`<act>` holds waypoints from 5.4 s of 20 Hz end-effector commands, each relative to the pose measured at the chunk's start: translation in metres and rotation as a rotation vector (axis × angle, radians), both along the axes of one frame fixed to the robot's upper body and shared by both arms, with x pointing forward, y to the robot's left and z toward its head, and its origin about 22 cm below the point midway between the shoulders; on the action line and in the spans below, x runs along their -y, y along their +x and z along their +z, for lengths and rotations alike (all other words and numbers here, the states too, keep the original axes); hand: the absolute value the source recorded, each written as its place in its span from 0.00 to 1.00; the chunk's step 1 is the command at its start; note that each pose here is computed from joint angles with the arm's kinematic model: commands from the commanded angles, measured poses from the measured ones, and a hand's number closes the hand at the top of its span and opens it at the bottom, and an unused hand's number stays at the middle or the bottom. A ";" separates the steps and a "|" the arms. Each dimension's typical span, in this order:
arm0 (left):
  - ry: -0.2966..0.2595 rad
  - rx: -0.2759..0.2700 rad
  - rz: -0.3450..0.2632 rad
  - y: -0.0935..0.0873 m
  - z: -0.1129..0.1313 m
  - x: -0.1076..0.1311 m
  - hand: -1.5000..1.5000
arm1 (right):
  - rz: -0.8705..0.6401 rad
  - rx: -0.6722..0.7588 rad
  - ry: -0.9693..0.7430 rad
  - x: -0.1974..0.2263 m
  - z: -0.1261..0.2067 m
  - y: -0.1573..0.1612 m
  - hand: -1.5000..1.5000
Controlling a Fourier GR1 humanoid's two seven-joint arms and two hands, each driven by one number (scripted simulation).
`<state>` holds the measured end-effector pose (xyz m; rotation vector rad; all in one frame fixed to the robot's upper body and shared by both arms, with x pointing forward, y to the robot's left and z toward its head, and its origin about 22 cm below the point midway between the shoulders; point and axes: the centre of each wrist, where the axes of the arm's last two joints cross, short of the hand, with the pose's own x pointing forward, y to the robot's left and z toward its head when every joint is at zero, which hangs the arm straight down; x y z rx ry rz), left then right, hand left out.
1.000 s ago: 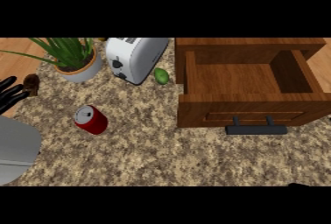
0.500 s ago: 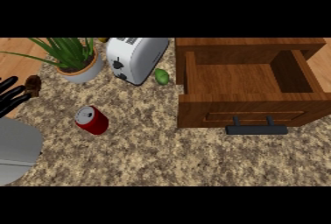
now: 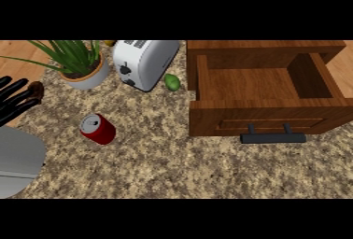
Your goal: Pick up the can, place it into the drawer and close the drawer
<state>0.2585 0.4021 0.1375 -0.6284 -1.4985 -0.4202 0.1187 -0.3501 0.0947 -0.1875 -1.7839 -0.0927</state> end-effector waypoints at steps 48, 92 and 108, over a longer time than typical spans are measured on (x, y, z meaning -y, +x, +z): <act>0.127 -0.172 0.239 0.035 -0.217 0.009 0.00 | 0.021 0.009 -0.010 0.030 0.007 -0.050 0.00; -0.250 -0.097 0.661 0.095 -0.204 0.178 1.00 | -0.044 -0.008 0.037 0.018 0.029 -0.064 0.00; -0.153 0.046 0.604 0.087 -0.051 0.251 1.00 | -0.014 0.010 0.037 0.011 0.024 -0.061 0.00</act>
